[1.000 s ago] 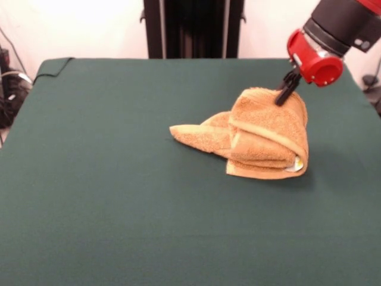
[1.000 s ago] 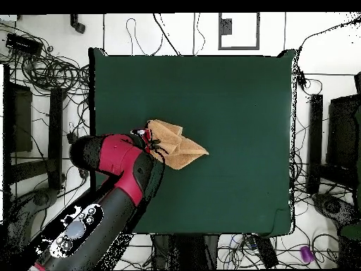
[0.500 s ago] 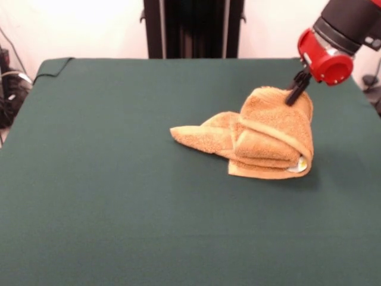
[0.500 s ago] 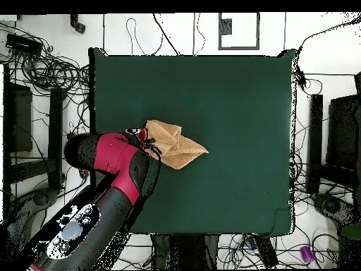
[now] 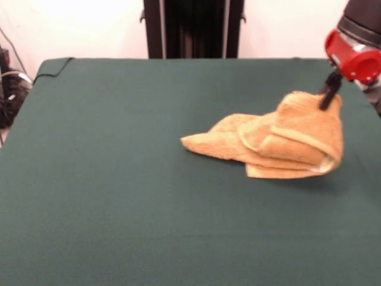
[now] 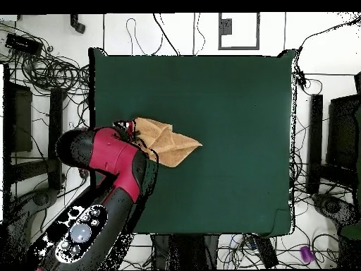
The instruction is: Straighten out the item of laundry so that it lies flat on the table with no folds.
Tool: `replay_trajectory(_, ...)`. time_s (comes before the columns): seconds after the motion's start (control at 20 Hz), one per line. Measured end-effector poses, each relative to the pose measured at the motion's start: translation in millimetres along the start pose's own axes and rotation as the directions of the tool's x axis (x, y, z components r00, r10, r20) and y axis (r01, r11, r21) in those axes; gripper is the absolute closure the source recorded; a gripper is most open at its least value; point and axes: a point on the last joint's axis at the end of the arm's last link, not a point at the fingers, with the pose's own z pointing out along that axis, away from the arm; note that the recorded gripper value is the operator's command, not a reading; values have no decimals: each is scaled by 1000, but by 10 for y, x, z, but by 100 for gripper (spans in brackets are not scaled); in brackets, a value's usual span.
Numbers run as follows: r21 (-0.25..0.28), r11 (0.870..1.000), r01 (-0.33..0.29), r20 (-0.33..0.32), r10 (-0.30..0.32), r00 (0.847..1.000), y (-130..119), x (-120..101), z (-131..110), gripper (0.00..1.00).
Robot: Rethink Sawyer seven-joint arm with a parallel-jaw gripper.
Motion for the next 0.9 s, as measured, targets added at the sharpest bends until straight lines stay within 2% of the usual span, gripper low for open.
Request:
replay_trajectory(0.15, -55, 998, -44, -70, 41, 997, 142, 84, -53, 100)
replay_trajectory(0.35, -96, 992, -78, -119, 67, 991, 223, 148, -48, 100)
replay_trajectory(0.55, -112, 989, -93, -147, 76, 986, 255, 206, -22, 100)
replay_trajectory(0.75, -114, 990, -79, -143, 62, 988, 235, 220, 6, 100)
replay_trajectory(0.9, -122, 992, -30, -116, 15, 993, 184, 190, -43, 100)
